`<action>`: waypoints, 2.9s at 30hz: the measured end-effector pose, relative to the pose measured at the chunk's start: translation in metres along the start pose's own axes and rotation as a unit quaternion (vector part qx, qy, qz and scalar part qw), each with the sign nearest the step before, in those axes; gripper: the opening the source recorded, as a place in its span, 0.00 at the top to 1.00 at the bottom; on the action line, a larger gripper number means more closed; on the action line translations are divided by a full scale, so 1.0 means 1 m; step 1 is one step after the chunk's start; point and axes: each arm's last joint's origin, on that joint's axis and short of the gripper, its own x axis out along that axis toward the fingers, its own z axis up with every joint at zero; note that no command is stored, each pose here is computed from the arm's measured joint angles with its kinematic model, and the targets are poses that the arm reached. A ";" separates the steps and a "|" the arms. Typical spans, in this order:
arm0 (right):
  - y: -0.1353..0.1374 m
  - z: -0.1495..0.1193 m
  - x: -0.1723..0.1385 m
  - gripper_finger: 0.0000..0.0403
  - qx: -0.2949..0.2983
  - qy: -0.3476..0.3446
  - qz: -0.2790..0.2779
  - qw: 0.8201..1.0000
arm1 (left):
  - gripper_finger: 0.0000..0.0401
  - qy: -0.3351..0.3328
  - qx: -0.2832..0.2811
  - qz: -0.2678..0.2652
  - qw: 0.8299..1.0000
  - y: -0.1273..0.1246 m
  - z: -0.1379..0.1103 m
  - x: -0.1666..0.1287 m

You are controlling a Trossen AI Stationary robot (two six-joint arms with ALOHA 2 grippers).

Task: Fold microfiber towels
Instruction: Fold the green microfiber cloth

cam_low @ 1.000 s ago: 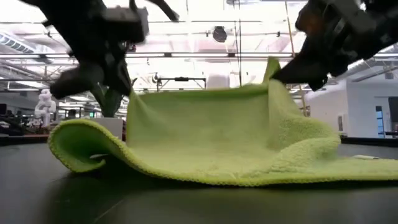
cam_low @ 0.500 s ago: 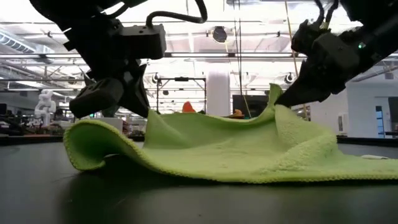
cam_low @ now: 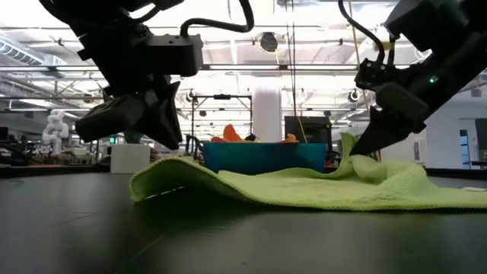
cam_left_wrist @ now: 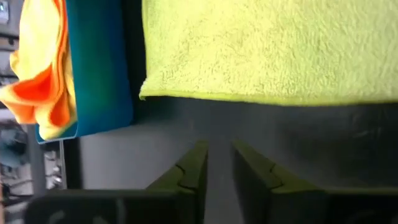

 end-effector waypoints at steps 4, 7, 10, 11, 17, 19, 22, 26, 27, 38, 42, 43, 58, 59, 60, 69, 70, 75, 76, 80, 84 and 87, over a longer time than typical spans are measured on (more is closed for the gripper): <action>0.001 0.001 0.000 0.93 0.001 -0.003 0.004 1.000 | 0.71 -0.006 -0.049 -0.003 0.999 0.000 0.002 0.000; 0.002 0.002 0.000 0.89 -0.004 -0.001 0.019 1.000 | 0.63 -0.007 -0.128 -0.005 0.992 0.005 0.004 0.005; 0.002 0.002 0.000 0.85 -0.005 -0.001 0.019 1.000 | 0.58 -0.005 -0.195 -0.028 0.980 0.015 0.008 0.015; 0.002 0.002 0.000 0.84 -0.003 -0.001 0.019 1.000 | 0.56 -0.010 -0.214 -0.036 0.976 0.018 0.010 0.019; 0.002 0.002 0.000 0.76 0.001 -0.001 0.019 1.000 | 0.49 -0.052 -0.322 -0.096 0.940 0.042 0.012 0.057; 0.002 0.002 0.000 0.74 0.001 -0.001 0.019 1.000 | 0.48 -0.060 -0.372 -0.117 0.919 0.053 0.008 0.071; 0.002 0.001 0.000 0.72 0.000 -0.001 0.019 1.000 | 0.48 -0.055 -0.447 -0.137 0.882 0.068 -0.002 0.091; 0.002 0.001 0.000 0.72 0.000 -0.001 0.019 1.000 | 0.48 -0.033 -0.514 -0.121 0.849 0.080 -0.016 0.106; 0.002 0.001 0.000 0.72 0.000 -0.001 0.019 1.000 | 0.48 -0.030 -0.521 -0.116 0.845 0.080 -0.018 0.107; 0.008 0.007 -0.001 0.72 0.008 -0.016 0.057 0.998 | 0.48 -0.062 -0.547 -0.081 0.831 0.085 -0.015 0.108; 0.011 0.010 -0.001 0.72 0.008 -0.031 0.074 0.997 | 0.48 -0.060 -0.549 -0.103 0.827 0.090 -0.016 0.112; 0.011 0.010 -0.001 0.72 0.008 -0.032 0.074 0.997 | 0.48 -0.054 -0.548 -0.106 0.828 0.090 -0.018 0.114; 0.011 0.011 -0.001 0.72 0.008 -0.032 0.079 0.996 | 0.48 -0.017 -0.581 -0.105 0.807 0.087 -0.023 0.121; 0.011 0.011 -0.001 0.72 0.008 -0.032 0.079 0.996 | 0.48 -0.018 -0.577 -0.104 0.810 0.085 -0.023 0.120; 0.011 0.011 -0.001 0.72 0.008 -0.032 0.079 0.996 | 0.48 -0.020 -0.575 -0.100 0.812 0.083 -0.022 0.119; 0.012 0.012 -0.002 0.72 0.009 -0.038 0.083 0.996 | 0.48 -0.027 -0.560 -0.089 0.823 0.075 -0.020 0.114; 0.012 0.012 -0.002 0.72 0.007 -0.038 0.083 0.996 | 0.48 -0.030 -0.555 -0.093 0.826 0.076 -0.019 0.114; 0.012 0.012 -0.002 0.72 -0.006 -0.039 0.082 0.996 | 0.54 -0.053 -0.530 -0.109 0.839 0.075 -0.015 0.113; 0.012 0.012 -0.002 0.72 -0.009 -0.039 0.082 0.996 | 0.57 -0.059 -0.521 -0.111 0.844 0.075 -0.014 0.113; 0.011 0.011 -0.001 0.72 -0.048 -0.041 0.069 0.996 | 0.76 -0.083 -0.478 -0.121 0.866 0.072 -0.009 0.109; 0.008 0.008 -0.001 0.72 -0.064 -0.033 0.047 0.996 | 0.97 -0.102 -0.441 -0.117 0.884 0.068 -0.005 0.105; 0.006 0.006 -0.001 0.72 -0.074 -0.023 0.037 0.996 | 0.98 -0.104 -0.422 -0.108 0.894 0.065 -0.004 0.103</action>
